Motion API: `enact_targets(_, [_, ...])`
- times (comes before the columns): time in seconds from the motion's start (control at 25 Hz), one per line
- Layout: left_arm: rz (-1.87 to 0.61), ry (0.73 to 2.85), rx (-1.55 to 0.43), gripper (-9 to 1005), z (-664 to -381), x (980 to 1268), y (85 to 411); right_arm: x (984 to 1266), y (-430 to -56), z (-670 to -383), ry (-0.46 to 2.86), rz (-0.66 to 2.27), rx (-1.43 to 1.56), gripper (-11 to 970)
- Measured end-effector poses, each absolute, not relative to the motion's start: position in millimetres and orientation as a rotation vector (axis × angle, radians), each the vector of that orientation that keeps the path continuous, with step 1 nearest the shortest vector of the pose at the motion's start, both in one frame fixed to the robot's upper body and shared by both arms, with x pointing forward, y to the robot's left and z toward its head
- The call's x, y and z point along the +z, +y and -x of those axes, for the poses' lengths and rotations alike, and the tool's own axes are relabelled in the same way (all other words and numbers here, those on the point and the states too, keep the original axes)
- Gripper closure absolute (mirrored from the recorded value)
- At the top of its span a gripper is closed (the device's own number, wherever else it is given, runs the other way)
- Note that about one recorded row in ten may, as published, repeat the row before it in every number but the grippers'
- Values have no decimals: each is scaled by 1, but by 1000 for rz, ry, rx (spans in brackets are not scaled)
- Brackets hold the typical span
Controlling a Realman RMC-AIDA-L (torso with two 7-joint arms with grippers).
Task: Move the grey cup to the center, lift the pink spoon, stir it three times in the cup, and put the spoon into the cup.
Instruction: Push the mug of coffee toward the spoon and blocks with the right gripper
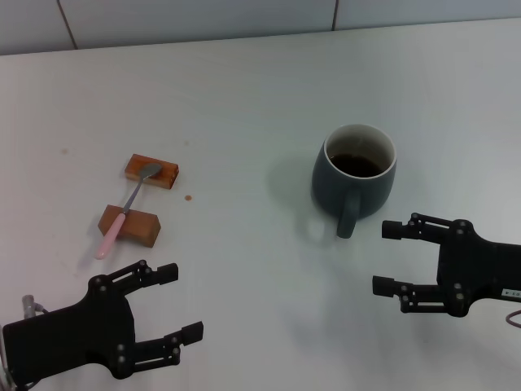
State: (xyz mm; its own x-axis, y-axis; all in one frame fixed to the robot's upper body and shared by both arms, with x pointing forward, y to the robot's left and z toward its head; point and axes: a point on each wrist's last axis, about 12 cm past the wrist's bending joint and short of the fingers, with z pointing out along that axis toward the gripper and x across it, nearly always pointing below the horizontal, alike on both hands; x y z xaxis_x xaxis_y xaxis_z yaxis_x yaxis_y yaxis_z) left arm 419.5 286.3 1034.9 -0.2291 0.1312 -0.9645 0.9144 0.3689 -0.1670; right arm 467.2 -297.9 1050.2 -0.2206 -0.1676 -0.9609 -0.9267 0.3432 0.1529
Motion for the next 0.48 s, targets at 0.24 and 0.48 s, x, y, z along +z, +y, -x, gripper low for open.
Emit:
enact_targets(0.24, [-947, 1636, -987, 155, -420, 1035, 286, 1050, -298, -467, 1640, 1001, 985, 126])
enact_targets(0.48, [-946, 1637, -989, 154, -419, 1035, 286, 1052, -300, -471, 1625, 953, 955, 125])
